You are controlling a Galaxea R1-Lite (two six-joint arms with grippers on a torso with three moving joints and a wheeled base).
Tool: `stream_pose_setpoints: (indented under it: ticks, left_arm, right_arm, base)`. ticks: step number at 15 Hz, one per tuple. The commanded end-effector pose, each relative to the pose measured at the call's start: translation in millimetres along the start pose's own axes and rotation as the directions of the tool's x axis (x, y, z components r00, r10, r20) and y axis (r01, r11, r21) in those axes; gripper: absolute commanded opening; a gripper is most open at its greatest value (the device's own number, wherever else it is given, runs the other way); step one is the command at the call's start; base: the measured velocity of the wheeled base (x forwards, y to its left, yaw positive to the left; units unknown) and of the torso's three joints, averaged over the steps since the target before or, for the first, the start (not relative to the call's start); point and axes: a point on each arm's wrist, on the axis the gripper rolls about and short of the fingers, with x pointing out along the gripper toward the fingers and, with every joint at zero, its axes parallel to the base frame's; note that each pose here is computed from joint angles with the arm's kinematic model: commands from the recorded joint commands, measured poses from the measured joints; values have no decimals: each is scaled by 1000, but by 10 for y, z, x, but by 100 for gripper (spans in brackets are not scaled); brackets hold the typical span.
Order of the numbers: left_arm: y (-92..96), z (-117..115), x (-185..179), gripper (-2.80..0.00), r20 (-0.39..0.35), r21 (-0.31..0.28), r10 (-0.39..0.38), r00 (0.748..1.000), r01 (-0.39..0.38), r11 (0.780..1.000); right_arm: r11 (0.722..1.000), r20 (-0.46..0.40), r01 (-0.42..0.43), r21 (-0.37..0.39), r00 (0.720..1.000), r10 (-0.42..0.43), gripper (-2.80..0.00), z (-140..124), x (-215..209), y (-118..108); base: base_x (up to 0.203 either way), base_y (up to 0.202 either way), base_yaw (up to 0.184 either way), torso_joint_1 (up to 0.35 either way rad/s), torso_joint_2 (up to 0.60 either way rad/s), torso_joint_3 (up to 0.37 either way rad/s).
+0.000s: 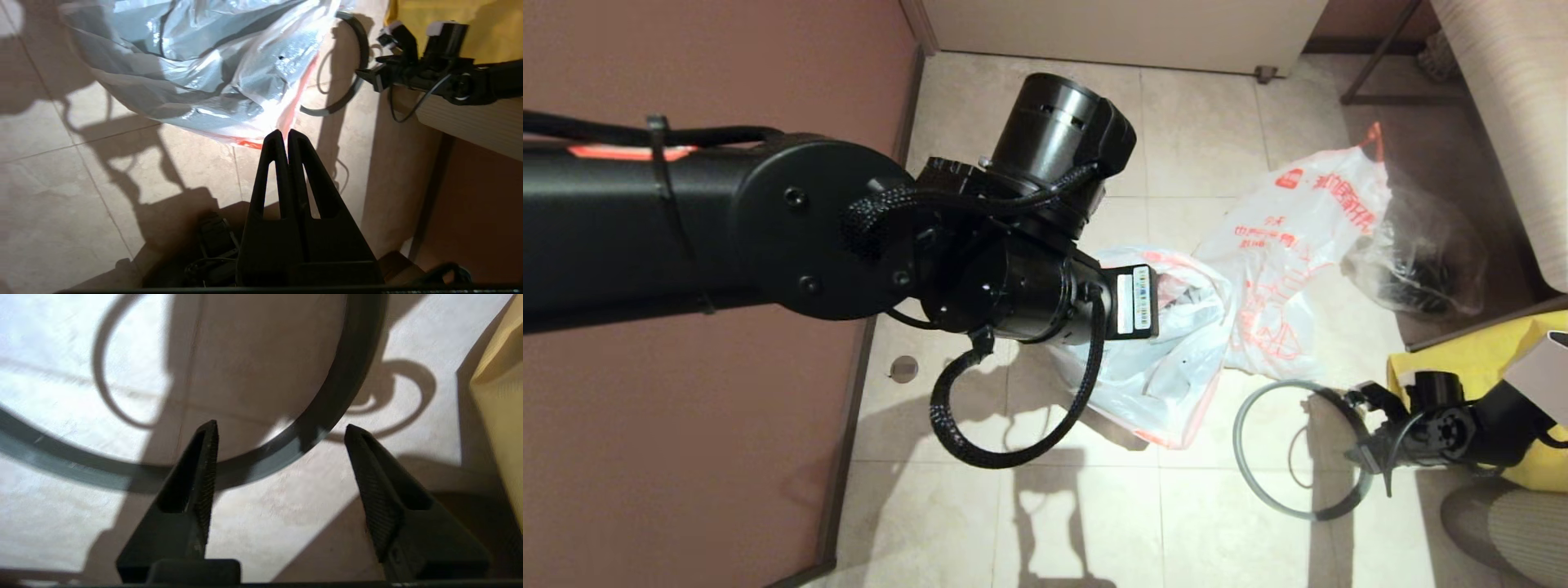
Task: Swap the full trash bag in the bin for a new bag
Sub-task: Place the trash can ring on the trash can
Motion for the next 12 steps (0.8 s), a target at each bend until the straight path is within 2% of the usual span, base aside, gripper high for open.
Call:
stream_pose_setpoints:
  ticks: [1,4,5,7,8,9,12]
  left_arm:
    - [1,-22,115,-280,-7,0,32,999,-32,999]
    - [26,-16,210,-280,-6,-4,60,998,-60,998]
    - [16,3,189,-280,0,-10,52,999,-52,999]
    - [63,40,200,-280,15,-20,74,997,-74,997]
    - [81,68,211,-280,23,-26,81,996,-80,996]
    - [85,73,211,-280,25,-28,83,996,-82,996]
    - [82,84,178,-280,30,-31,79,996,-78,996]
  right_arm:
    - [1000,0,-5,1,1000,5,0,-114,217,-76]
    - [1000,35,14,-14,999,-14,0,-108,384,-247]
    - [1000,46,15,-15,999,-15,-280,-69,415,-300]
    - [1000,32,6,-11,999,-6,-280,-4,462,-407]
    - [1000,-3,-16,-3,1000,16,-280,-6,494,-425]
    - [999,-55,-46,8,997,47,-280,-46,514,-412]
    - [998,-90,-66,16,994,67,-280,-59,570,-418]
  base:
    - [0,0,0,0,0,0]
    - [0,0,0,0,0,0]
    - [0,0,0,0,0,0]
    - [0,0,0,0,0,0]
    - [0,0,0,0,0,0]
    - [0,0,0,0,0,0]
    - [0,0,0,0,0,0]
